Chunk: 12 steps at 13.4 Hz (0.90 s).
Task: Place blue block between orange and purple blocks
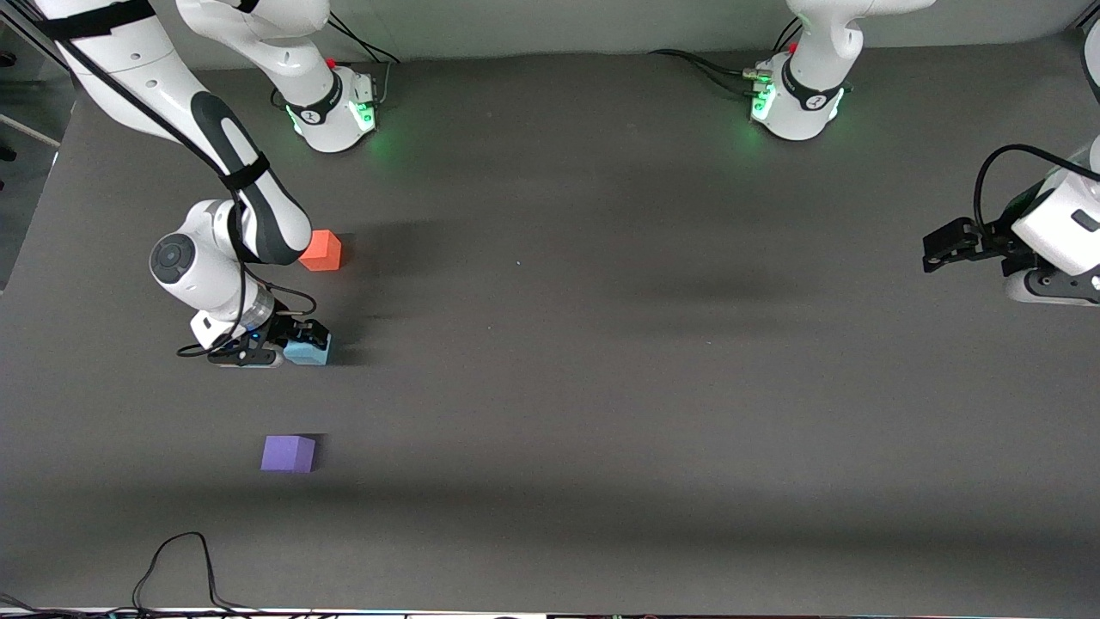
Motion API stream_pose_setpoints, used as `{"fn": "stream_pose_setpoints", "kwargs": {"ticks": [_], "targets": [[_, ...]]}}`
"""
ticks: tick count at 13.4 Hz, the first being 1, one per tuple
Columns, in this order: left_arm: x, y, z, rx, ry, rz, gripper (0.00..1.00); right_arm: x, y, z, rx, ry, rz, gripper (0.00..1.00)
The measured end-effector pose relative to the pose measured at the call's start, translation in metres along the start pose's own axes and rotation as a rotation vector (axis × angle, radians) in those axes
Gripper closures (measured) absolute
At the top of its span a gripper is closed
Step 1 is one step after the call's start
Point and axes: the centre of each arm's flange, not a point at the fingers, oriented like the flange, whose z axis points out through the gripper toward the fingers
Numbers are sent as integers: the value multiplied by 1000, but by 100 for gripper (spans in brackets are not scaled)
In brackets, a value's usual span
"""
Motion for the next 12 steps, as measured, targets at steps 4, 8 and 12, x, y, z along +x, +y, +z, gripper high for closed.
{"fn": "stream_pose_setpoints", "kwargs": {"ticks": [4,8,12], "targets": [[0,0,0,-1,0,0,0,27,-17,-130,28,-12,-63,0],[0,0,0,-1,0,0,0,42,-32,-293,49,-45,-116,0],[0,0,0,-1,0,0,0,47,-26,-368,38,-85,-130,0]]}}
